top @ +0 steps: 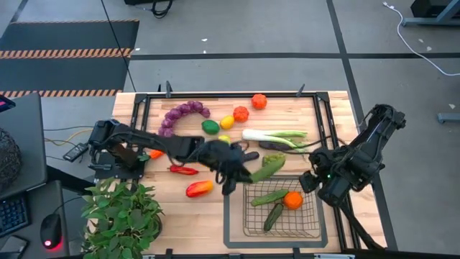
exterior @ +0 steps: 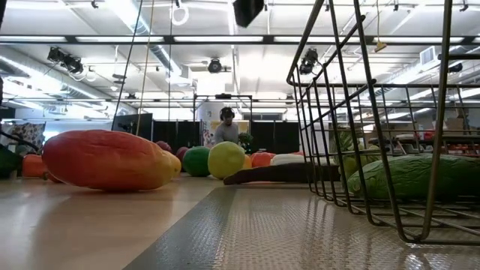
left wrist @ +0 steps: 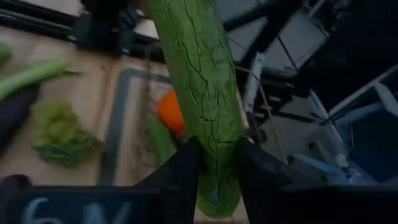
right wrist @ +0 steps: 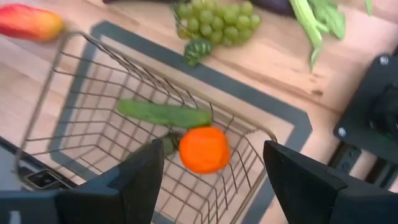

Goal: Build produce basket
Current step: Put the cucumber into the wire basket, then put the left eggplant into the wire basket

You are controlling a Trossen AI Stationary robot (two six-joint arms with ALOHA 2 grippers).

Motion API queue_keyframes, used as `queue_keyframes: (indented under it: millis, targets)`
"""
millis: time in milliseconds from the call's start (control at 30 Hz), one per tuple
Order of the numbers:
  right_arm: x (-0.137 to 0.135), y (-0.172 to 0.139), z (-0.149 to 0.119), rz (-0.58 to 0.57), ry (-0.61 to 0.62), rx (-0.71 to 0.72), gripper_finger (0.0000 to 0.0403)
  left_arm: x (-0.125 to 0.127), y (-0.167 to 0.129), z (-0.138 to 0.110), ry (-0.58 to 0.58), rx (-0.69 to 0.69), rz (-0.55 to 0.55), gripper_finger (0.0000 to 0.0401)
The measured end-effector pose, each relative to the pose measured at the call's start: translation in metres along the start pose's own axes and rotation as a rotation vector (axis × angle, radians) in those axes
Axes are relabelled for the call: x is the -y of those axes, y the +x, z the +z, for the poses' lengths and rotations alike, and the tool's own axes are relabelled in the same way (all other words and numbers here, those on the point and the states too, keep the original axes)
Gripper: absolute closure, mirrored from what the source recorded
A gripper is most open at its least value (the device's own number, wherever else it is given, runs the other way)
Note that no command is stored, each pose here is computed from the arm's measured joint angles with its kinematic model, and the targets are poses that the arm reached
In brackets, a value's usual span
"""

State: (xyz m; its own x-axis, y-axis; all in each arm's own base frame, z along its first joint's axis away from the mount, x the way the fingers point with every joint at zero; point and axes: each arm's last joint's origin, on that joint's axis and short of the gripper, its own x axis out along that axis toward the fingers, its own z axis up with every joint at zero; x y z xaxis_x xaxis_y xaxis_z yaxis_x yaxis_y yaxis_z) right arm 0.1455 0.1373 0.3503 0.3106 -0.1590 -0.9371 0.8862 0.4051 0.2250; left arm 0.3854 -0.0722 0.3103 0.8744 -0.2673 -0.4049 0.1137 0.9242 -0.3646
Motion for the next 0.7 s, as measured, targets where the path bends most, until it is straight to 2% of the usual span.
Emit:
queue_keyframes:
  millis: [100, 233, 400, 567, 633, 700]
  targets:
    - [0.005, -0.006, 0.008, 0.038, -0.009, 0.017, 0.0124, 0.012, 0.003, -0.003, 0.031, 0.044, 0.063, 0.0299]
    - [0.012, -0.012, 0.017, 0.077, -0.031, 0.045, 0.0124, 0.016, 0.008, -0.009, 0.046, 0.061, 0.145, 0.028]
    - [0.016, -0.016, 0.026, 0.096, -0.102, 0.057, 0.0124, 0.017, 0.019, -0.012, 0.052, 0.082, 0.134, 0.0218]
    - [0.02, -0.018, 0.03, 0.102, -0.174, 0.049, 0.0124, 0.017, 0.026, -0.017, 0.003, 0.081, 0.124, 0.0157]
    - [0.021, -0.019, 0.031, 0.107, -0.191, 0.046, 0.0124, 0.015, 0.026, -0.016, 0.002, 0.095, 0.156, 0.0146]
    - [0.022, -0.019, 0.031, 0.108, -0.199, 0.041, 0.0124, 0.009, 0.026, -0.015, 0.003, 0.115, 0.233, 0.0142]
